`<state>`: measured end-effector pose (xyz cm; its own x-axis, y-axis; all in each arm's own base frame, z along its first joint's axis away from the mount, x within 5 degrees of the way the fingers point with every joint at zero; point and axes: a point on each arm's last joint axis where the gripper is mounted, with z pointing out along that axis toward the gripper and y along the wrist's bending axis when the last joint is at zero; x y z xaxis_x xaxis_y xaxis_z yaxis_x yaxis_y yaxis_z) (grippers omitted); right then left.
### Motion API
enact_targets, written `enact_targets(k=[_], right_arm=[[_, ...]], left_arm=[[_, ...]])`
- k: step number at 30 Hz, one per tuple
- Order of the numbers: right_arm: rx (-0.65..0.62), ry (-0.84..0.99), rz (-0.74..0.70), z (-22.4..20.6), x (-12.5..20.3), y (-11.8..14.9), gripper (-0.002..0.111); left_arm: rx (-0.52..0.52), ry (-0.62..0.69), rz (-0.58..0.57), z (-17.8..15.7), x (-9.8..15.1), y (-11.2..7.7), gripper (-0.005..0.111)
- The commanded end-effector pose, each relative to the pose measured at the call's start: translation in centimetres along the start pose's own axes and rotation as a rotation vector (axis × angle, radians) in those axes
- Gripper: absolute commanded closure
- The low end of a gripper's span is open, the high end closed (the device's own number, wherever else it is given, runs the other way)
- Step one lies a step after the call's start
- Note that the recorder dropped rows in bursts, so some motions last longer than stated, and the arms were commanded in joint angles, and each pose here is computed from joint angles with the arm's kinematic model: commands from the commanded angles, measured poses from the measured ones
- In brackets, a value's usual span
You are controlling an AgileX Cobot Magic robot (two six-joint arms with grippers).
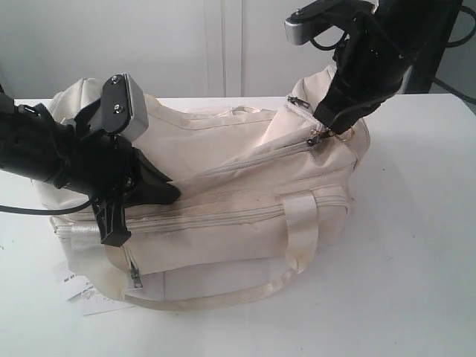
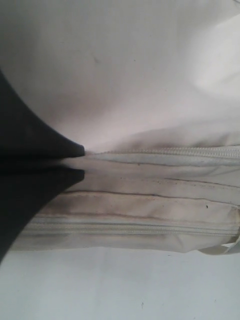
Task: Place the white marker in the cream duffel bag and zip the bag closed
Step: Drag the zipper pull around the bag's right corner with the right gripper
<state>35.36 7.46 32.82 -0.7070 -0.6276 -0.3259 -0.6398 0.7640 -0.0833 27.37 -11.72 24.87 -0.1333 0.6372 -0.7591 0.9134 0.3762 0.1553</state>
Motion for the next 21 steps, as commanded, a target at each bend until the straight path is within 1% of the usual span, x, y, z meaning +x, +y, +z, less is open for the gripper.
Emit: enact_targets(k=[1, 10, 13, 16, 18, 19, 21], right_arm=[[0.046, 0.015, -0.025, -0.4, 0.6, -0.8, 0.108], [0.06, 0.021, 0.009, -0.5, 1.3, -2.0, 0.108], [0.057, 0.019, 0.012, -0.6, 1.3, -2.0, 0.108], [0.027, -0.004, 0.025, -0.6, 1.1, -1.7, 0.108], [-0.015, -0.041, 0.031, -0.9, 0.9, -1.3, 0.108], [-0.034, -0.06, 0.024, -1.1, 0.7, -1.0, 0.108], [-0.067, -0.1, -0.006, -1.7, 0.5, -0.5, 0.108]], left_arm=[[0.003, 0.013, 0.006, -0.3, 0.2, -0.1, 0.107], [0.011, 0.014, 0.008, -0.3, 0.2, -0.2, 0.107], [0.014, 0.014, 0.009, -0.3, 0.3, -0.2, 0.107], [0.012, 0.011, 0.012, -0.4, 0.2, -0.2, 0.107], [0.004, 0.005, 0.018, -0.8, -0.1, -0.3, 0.107], [-0.002, 0.001, 0.013, -0.9, -0.2, -0.3, 0.105], [-0.011, -0.008, 0.014, -1.2, -0.5, -0.4, 0.095]])
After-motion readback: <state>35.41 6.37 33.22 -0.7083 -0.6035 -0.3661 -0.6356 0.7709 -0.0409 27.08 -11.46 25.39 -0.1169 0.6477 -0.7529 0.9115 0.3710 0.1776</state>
